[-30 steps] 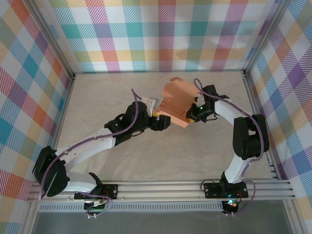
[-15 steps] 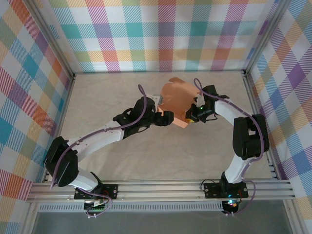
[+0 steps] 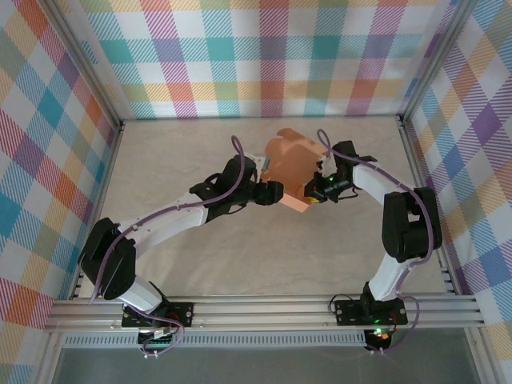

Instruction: Fold the paper box

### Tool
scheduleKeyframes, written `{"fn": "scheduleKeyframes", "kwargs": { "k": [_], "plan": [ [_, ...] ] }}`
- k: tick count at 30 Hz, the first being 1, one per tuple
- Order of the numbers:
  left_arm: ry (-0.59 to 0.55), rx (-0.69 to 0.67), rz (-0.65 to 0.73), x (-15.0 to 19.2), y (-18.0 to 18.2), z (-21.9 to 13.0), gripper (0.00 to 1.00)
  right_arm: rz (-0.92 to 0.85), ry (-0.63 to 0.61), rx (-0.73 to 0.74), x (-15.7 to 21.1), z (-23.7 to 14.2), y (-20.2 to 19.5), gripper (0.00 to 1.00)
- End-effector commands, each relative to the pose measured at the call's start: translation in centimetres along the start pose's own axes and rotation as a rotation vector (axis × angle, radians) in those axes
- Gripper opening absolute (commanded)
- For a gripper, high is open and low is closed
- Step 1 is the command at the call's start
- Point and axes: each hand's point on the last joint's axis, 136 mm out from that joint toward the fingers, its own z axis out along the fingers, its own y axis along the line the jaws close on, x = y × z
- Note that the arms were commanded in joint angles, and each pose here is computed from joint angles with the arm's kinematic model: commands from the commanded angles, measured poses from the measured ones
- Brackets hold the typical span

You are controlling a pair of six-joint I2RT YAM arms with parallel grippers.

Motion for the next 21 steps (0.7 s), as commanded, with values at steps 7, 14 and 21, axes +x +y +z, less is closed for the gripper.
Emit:
{"fn": "scheduleKeyframes", "kwargs": {
  "k": [7,14,21],
  "plan": [
    [0.114,0.075,0.285,1.5,-0.6,-2.0,0.53,-0.035,0.026,-0.055,0.2,-0.4,1.2,0.0],
    [0.165,0.152,0.476,2.7,-1.4,-2.4,0.47,-0.035,0.033,-0.065,0.2,-0.4,1.3,0.0],
    [0.183,0.179,0.549,3.4,-1.5,-2.2,0.32,-0.039,0.042,-0.07,0.3,-0.3,1.4,0.0]
  ]
}}
